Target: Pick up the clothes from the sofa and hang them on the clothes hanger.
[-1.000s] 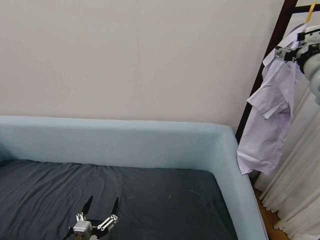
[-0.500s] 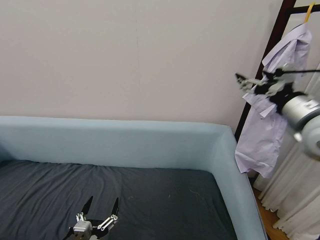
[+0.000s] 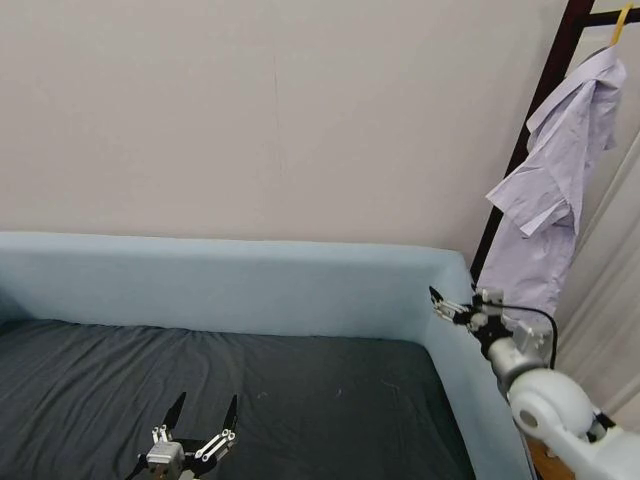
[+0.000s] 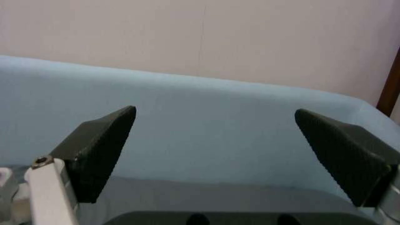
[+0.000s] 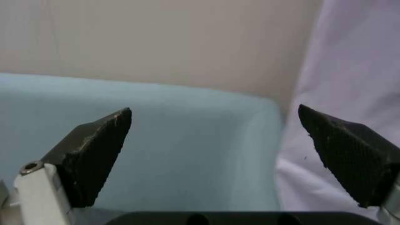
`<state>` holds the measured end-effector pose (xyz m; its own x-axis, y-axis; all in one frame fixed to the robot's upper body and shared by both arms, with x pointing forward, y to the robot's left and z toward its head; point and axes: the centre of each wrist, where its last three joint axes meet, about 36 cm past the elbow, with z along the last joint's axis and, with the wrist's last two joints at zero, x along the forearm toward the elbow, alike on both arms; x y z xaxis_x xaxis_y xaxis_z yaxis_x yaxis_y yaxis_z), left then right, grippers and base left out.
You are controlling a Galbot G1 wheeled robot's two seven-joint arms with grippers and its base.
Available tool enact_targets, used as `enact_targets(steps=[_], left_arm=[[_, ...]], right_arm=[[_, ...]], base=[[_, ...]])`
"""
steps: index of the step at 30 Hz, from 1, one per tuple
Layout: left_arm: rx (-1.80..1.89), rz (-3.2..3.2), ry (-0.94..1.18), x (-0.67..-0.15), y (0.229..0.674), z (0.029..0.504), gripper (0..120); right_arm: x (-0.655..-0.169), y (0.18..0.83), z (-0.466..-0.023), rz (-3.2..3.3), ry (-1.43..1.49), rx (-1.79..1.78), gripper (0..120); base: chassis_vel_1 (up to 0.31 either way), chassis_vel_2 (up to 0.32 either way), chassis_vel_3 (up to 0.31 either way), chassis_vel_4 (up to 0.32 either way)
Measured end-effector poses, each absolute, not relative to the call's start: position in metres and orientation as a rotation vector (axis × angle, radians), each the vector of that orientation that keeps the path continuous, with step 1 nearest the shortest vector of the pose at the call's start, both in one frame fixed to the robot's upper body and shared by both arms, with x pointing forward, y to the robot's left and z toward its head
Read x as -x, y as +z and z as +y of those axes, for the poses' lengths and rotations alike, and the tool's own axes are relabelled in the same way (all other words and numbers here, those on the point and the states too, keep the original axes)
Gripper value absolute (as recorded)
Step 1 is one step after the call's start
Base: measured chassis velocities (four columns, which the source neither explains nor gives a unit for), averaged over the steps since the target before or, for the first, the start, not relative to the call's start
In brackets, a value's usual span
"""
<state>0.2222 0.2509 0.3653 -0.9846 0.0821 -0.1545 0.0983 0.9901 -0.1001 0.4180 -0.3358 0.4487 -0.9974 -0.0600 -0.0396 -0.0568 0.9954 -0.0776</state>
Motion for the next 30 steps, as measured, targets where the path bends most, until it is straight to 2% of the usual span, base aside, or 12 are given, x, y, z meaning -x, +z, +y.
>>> enact_targets(steps=[2, 4, 5, 8, 14, 23, 30], left_arm=[[-0.136, 2.984, -0.161, -0.222, 0.365, 0.251, 100], [-0.136, 2.984, -0.161, -0.222, 0.365, 0.251, 100], [-0.136, 2.984, -0.161, -0.222, 0.365, 0.251, 100], [-0.136, 2.984, -0.161, -0.222, 0.365, 0.251, 100], [-0.136, 2.984, -0.161, -0.222, 0.365, 0.251, 100], [-0.136, 2.984, -0.161, -0.222, 0.365, 0.251, 100], [-0.136, 2.984, -0.161, -0.222, 0.365, 0.251, 100]], right_arm=[[-0.401, 0.434, -0.345, 3.061, -0.159, 0.061, 100], [-0.363, 0.414, -0.352, 3.026, -0.174, 0.027, 100], [-0.363, 0.414, -0.352, 3.026, -0.174, 0.027, 100], [-0.303, 0.392, -0.356, 3.000, -0.194, 0.015, 100], [-0.219, 0.371, -0.340, 2.985, -0.191, 0.050, 100], [-0.209, 0.381, -0.308, 2.940, -0.100, 0.053, 100], [-0.211, 0.382, -0.305, 2.945, -0.093, 0.055, 100]], base=[[0.000, 0.000, 0.000, 0.000], [0.000, 0.000, 0.000, 0.000], [0.000, 0.000, 0.000, 0.000], [0.000, 0.000, 0.000, 0.000], [0.000, 0.000, 0.000, 0.000], [0.000, 0.000, 0.000, 0.000], [0.000, 0.000, 0.000, 0.000]])
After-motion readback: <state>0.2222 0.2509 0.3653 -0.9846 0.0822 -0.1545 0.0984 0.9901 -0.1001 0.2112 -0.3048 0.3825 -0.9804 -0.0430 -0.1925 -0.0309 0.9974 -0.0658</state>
